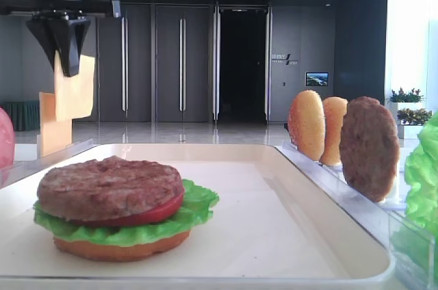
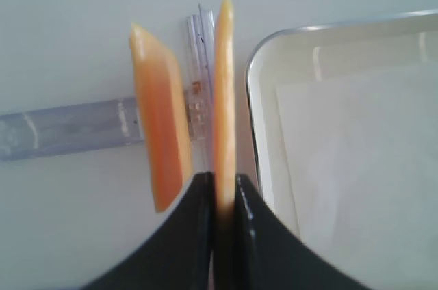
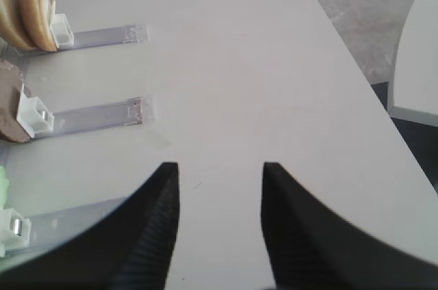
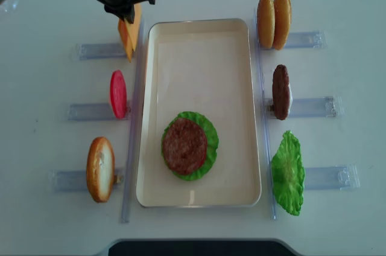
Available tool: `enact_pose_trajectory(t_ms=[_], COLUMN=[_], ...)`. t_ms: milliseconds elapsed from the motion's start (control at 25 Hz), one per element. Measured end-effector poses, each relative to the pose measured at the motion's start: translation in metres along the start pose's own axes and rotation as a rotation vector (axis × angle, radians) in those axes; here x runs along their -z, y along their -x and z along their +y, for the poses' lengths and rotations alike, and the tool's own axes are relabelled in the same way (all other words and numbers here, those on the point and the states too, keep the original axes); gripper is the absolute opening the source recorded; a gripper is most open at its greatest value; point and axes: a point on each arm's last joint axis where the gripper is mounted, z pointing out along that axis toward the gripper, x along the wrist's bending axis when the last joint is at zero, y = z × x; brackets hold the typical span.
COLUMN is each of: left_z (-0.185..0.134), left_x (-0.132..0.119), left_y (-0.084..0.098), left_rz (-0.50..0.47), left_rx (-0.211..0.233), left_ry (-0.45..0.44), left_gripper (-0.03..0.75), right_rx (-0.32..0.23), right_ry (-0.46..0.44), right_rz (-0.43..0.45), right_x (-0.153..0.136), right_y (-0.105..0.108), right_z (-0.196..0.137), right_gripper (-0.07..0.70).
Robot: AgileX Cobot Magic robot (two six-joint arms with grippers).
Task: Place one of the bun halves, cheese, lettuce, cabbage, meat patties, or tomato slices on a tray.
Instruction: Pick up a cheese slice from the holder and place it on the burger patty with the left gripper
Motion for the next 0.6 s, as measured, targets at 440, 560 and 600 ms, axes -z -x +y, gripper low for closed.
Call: enact_pose_trajectory(t_ms=[440, 560, 600], left_z=[-0.01, -0.018, -0.021], left_x=[0.067, 0.086, 0.091], left_y=[-0.012, -0.016, -0.017], left_rz=[-0.01, -0.012, -0.015], left_rx=[-0.026, -0.024, -0.024], left_ry=[0.01, -0.003, -0.001], left_gripper=[0.036, 0.036, 0.036], right_rx=[0.001, 0.001, 0.001], right_ry=[0.0, 0.0, 0.0], right_rz=[0.0, 0.0, 0.0], right_x=[0.0, 0.0, 0.0], right_y=[0.0, 0.0, 0.0], right_z=[0.0, 0.0, 0.0], right_gripper=[0.279, 0.279, 0.279])
